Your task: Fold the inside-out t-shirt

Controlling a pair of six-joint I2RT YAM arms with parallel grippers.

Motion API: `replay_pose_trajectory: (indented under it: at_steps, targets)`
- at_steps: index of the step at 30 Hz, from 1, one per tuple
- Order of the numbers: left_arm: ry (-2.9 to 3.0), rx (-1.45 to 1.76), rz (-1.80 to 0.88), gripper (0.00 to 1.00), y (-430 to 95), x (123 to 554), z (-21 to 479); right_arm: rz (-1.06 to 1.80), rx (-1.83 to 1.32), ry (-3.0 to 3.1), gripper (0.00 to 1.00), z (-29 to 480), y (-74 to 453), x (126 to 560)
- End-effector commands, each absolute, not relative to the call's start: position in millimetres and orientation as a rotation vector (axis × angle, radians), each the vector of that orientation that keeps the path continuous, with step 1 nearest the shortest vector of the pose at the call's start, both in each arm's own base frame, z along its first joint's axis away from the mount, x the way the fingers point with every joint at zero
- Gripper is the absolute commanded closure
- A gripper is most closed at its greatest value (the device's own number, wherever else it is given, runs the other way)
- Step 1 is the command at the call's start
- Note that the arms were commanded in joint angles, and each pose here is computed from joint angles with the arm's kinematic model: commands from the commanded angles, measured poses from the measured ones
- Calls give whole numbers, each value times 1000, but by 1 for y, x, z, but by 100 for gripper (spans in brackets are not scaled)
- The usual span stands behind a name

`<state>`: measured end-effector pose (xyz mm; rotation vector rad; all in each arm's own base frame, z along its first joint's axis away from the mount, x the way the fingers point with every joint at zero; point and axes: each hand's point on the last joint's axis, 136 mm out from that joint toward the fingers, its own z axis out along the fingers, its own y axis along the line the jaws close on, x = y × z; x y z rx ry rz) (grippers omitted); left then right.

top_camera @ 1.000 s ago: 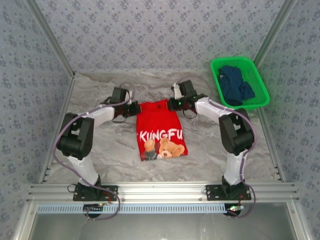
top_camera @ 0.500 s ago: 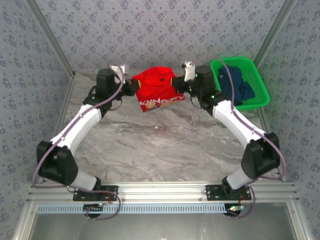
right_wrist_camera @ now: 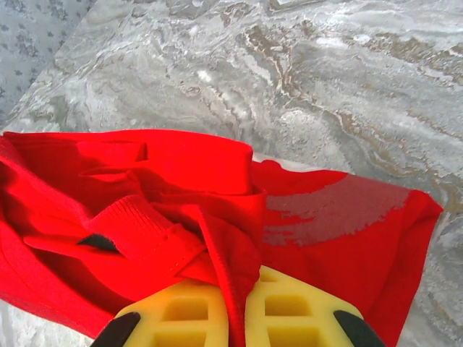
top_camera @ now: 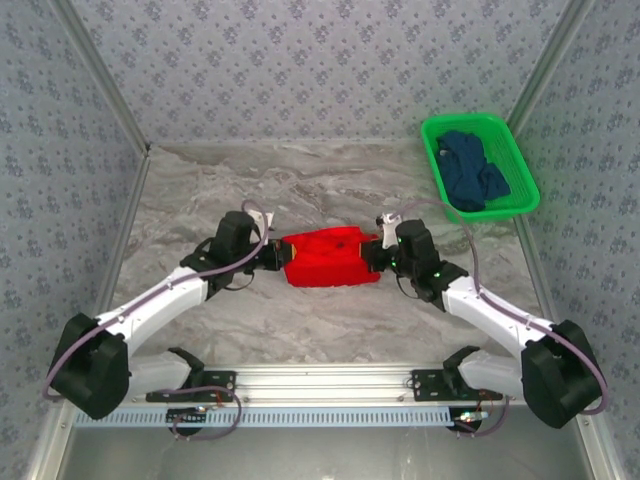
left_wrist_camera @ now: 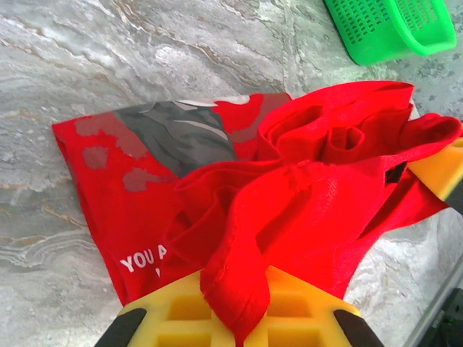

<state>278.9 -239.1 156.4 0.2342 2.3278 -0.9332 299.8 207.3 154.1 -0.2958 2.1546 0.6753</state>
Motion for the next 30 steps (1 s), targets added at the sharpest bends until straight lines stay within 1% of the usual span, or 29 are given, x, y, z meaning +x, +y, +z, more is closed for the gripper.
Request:
replay_pose_trajectory:
  at_steps: [1,7,11,17,20,22,23,25,28,30]
  targets:
    - [2294,255,-863,100,-241,299,161,565,-246,2139,97,162,198,323]
    - [2360,281,-718,100,-243,331,143,435,-256,2253,93,141,199,353]
    - [2456,254,-682,100,-245,348,111,344,-264,2342,92,118,198,369]
    - [2555,195,-619,100,-236,370,74,262,-270,2411,89,89,202,391]
    - [2584,172,-610,94,-235,379,59,183,-258,2478,83,68,196,402]
    - [2611,156,-592,93,-233,383,49,156,-252,2530,80,54,193,407]
    - [2627,152,-590,90,-234,384,45,143,-250,2552,76,49,193,410]
    - [2645,128,-587,82,-233,387,42,123,-250,2575,70,47,193,415]
    - [2634,97,-578,64,-229,392,53,102,-262,2556,61,66,191,424]
    - [2605,91,-541,56,-223,394,69,104,-269,2535,52,88,185,423]
